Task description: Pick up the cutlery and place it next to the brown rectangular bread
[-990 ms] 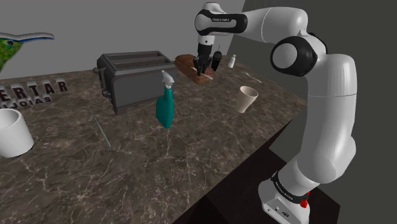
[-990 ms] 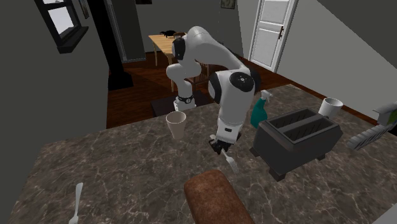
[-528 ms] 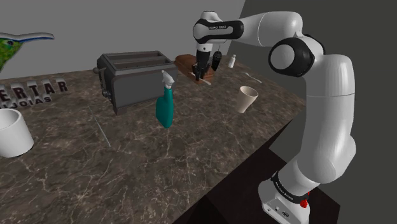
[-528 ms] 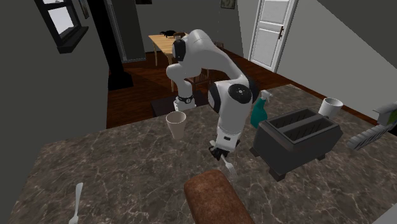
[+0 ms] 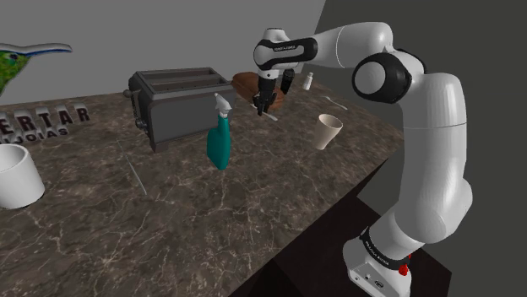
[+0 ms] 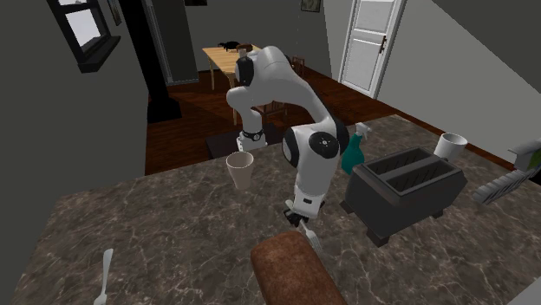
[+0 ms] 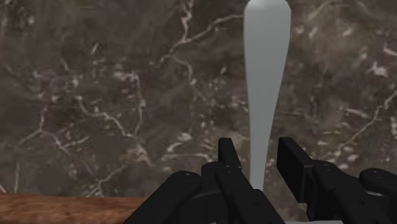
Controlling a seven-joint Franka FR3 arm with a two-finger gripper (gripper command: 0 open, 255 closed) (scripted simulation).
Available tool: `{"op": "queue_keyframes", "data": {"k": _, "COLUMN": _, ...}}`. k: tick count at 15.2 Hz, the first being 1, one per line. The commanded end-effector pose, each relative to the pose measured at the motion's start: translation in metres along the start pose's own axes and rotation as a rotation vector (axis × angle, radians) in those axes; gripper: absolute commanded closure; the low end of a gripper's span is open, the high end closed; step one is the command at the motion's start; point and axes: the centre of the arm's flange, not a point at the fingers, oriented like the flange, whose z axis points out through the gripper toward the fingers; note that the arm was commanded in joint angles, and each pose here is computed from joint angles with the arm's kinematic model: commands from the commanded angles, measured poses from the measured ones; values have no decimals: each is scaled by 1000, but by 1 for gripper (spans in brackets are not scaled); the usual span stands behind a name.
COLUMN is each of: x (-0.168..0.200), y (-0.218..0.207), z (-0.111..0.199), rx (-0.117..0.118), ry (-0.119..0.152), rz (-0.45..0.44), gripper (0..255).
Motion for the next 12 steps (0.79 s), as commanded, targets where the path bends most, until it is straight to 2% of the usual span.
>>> {"op": "queue_keyframes", "data": {"k": 1, "x": 0, "y": 0, "z": 2, "rx": 0, "ry": 1, "rz": 0, "gripper": 255}}
{"op": "queue_keyframes", "data": {"k": 7, "x": 0, "y": 0, "z": 2, "rx": 0, "ry": 1, "rz": 0, "gripper": 255}}
{"op": "queue_keyframes", "data": {"k": 8, "x": 0, "y": 0, "z": 2, "rx": 0, "ry": 1, "rz": 0, "gripper": 0}}
{"op": "queue_keyframes", "data": {"k": 12, "x": 0, "y": 0, "z": 2, "rx": 0, "ry": 1, "rz": 0, "gripper": 0}}
